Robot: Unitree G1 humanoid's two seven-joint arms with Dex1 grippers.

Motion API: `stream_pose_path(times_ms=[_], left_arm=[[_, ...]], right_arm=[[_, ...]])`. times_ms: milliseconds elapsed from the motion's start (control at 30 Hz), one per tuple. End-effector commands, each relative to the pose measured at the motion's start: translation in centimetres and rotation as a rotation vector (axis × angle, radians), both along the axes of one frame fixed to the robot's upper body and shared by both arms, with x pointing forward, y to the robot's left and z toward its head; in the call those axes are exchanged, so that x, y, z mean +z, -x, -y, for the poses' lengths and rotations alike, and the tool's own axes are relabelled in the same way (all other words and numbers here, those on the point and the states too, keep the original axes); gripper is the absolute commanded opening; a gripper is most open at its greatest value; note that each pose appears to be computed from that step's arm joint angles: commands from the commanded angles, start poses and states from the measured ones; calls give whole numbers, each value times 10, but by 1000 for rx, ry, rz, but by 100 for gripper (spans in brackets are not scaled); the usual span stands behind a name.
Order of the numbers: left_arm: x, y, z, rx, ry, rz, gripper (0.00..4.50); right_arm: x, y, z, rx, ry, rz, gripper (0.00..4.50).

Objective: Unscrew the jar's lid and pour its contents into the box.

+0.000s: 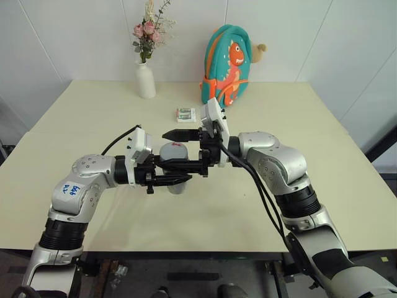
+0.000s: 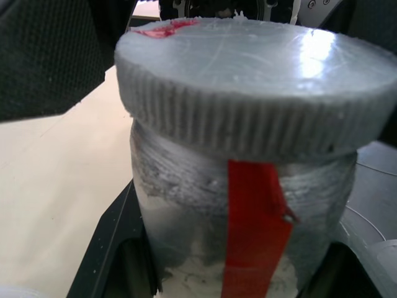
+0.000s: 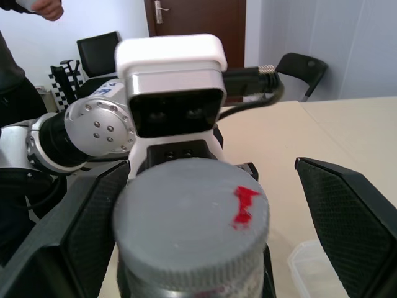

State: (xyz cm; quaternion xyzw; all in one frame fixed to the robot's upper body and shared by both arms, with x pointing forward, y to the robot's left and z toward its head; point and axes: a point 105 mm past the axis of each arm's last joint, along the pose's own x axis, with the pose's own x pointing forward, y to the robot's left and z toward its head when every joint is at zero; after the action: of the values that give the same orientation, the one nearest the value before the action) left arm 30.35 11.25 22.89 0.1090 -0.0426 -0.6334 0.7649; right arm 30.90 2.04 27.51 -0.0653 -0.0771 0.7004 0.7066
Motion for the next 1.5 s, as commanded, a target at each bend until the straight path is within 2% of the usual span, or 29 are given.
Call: stream_pose_path(times_ms=[33,567,933,1167,1500], left_arm=[[11,2,2,-15,15,53,198],[12,2,0,-18,17,54,198],[13,4,-1,-21,14,52,198],[12,4,-2,-17,11,48,198],[15,3,3,-33,11,54,198]], right_arm=[[17,-2,7,-25,-23,67,448],[13,-11,56,-60,48,52,448],[12,-3,59,-1,58,23,448],[20,14,34,76,13,36,448],[22,14,-3,83,-16,55,448]])
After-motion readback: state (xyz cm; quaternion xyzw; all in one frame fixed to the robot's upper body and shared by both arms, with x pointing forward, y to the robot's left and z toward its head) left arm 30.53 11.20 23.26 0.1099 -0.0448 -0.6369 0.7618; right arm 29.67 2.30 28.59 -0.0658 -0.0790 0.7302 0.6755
